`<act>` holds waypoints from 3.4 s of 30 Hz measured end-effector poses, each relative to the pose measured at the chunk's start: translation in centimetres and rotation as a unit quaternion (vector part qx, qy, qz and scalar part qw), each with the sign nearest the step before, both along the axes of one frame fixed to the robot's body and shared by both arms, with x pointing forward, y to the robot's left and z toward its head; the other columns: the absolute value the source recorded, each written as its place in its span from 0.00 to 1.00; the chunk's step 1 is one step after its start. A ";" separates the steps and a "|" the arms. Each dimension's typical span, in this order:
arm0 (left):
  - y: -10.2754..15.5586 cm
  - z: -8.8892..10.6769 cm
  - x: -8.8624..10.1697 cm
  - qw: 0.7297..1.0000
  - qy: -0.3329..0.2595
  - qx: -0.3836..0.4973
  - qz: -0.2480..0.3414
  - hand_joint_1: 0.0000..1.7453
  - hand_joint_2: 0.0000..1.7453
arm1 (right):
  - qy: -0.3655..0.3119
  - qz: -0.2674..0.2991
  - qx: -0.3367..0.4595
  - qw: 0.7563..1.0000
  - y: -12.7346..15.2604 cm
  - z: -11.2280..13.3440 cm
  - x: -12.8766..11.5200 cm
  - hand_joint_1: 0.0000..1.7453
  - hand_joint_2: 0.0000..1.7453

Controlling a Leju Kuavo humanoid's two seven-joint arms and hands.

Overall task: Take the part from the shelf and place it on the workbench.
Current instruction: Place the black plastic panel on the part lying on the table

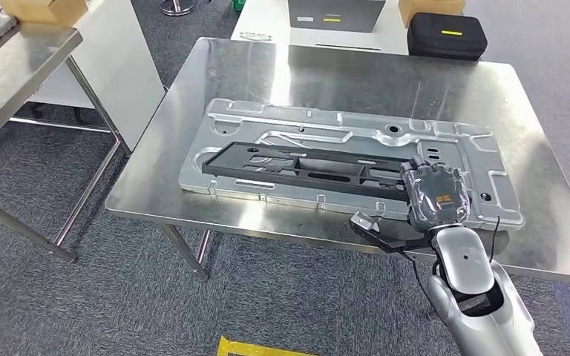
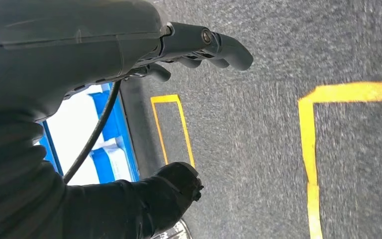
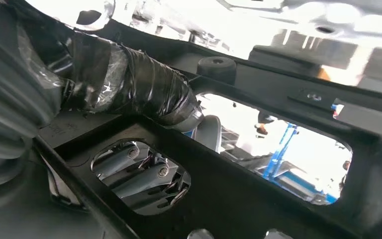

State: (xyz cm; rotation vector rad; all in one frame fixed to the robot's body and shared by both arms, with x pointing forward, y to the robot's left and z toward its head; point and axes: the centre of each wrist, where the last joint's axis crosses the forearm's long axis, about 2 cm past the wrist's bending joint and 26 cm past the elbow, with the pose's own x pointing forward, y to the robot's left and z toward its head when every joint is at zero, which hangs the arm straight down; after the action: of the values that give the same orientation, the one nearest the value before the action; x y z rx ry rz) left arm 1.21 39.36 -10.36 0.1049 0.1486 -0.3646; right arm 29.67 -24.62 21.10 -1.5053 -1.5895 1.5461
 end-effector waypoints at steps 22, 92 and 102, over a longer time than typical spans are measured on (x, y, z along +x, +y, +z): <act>-2.4 -0.5 -1.2 1.000 0.008 -0.020 0.003 0.00 1.00 | 0.008 -0.058 -0.003 0.998 -10.0 -2.3 -5.7 1.00 1.00; -1.3 -0.2 0.0 0.999 -0.032 -0.022 -0.005 0.00 1.00 | 0.084 -0.037 0.065 0.994 -5.2 -6.9 -0.9 1.00 1.00; -1.8 -0.3 -0.1 0.999 -0.042 -0.030 -0.006 0.00 1.00 | 0.032 0.032 0.080 0.996 -2.5 -7.0 -2.5 1.00 1.00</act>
State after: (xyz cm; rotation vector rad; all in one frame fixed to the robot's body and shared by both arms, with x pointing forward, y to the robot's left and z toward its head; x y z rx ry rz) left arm 1.12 37.51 -10.66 0.0617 0.0549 -0.3748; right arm 27.16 -27.15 14.10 -1.3201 -1.6954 1.4477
